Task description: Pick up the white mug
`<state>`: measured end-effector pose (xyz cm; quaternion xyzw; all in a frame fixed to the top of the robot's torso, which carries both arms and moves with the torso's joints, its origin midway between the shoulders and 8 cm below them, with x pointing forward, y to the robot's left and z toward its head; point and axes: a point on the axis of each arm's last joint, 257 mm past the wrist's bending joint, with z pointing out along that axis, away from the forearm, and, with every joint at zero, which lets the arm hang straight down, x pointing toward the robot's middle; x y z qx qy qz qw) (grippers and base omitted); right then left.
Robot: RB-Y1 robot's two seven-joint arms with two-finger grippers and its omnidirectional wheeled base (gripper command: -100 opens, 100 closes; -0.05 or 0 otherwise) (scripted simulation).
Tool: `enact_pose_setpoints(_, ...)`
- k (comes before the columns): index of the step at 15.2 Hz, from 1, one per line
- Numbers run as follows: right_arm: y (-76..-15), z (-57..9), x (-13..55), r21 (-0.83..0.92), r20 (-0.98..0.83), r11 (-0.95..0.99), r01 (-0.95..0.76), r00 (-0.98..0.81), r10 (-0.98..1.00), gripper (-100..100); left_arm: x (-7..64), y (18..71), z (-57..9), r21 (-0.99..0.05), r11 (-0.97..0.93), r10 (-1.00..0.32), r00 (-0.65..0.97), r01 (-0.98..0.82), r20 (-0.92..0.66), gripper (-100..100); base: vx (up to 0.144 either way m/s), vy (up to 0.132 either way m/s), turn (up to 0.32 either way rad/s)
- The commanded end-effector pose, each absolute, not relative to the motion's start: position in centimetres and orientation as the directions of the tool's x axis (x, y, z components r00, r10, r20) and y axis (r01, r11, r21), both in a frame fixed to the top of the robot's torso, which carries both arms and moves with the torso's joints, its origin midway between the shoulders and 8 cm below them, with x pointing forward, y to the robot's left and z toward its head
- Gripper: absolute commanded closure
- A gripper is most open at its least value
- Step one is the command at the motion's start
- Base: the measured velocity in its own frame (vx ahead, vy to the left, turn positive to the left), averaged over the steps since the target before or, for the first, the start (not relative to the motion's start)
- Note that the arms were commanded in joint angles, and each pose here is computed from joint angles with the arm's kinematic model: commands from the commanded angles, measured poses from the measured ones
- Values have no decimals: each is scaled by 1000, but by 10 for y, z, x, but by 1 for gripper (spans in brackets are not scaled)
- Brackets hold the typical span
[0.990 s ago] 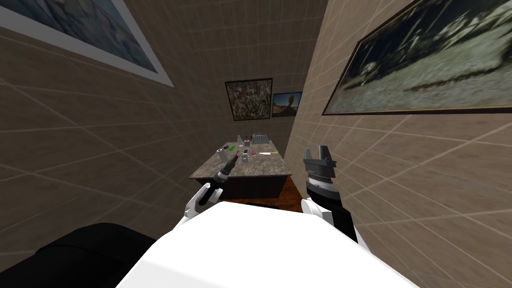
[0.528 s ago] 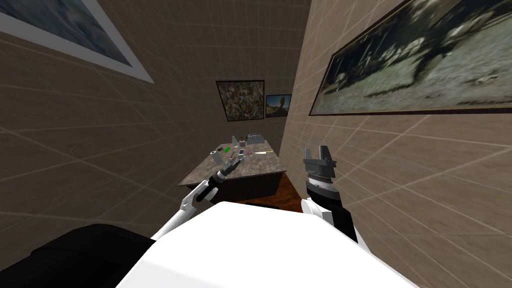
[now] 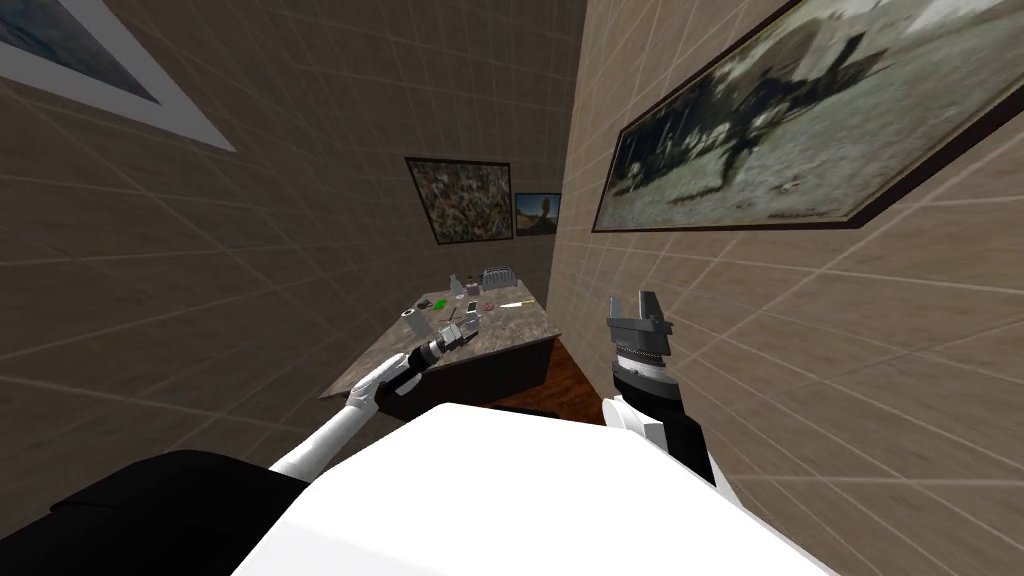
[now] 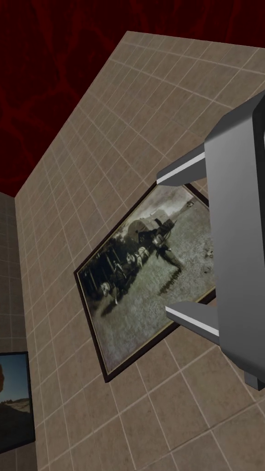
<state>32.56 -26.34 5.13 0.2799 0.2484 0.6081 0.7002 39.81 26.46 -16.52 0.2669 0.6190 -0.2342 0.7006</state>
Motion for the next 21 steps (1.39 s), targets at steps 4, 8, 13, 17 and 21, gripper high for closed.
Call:
enact_pose_setpoints(4,-263,51,326,694,-7,104,-713,137,991,0,400,302,-201,321,672,296,156,668,-943,-100,-27,21,-295)
enact_pose_setpoints(8,-263,51,326,694,-7,104,-713,137,991,0,398,334,-221,460,568,477,182,683,-860,-100,-19,18,-232)
enact_pose_setpoints(13,-263,51,326,694,-7,104,-712,137,991,0,394,370,-241,558,459,625,195,692,-756,-100,-19,22,-210)
enact_pose_setpoints(17,-263,51,326,694,-8,104,-712,137,991,0,385,414,-256,635,286,765,227,718,-602,-100,-15,15,-215)
enact_pose_setpoints(21,-263,51,326,694,-7,104,-712,137,991,0,377,447,-268,655,186,832,237,732,-502,-100,-17,16,-223)
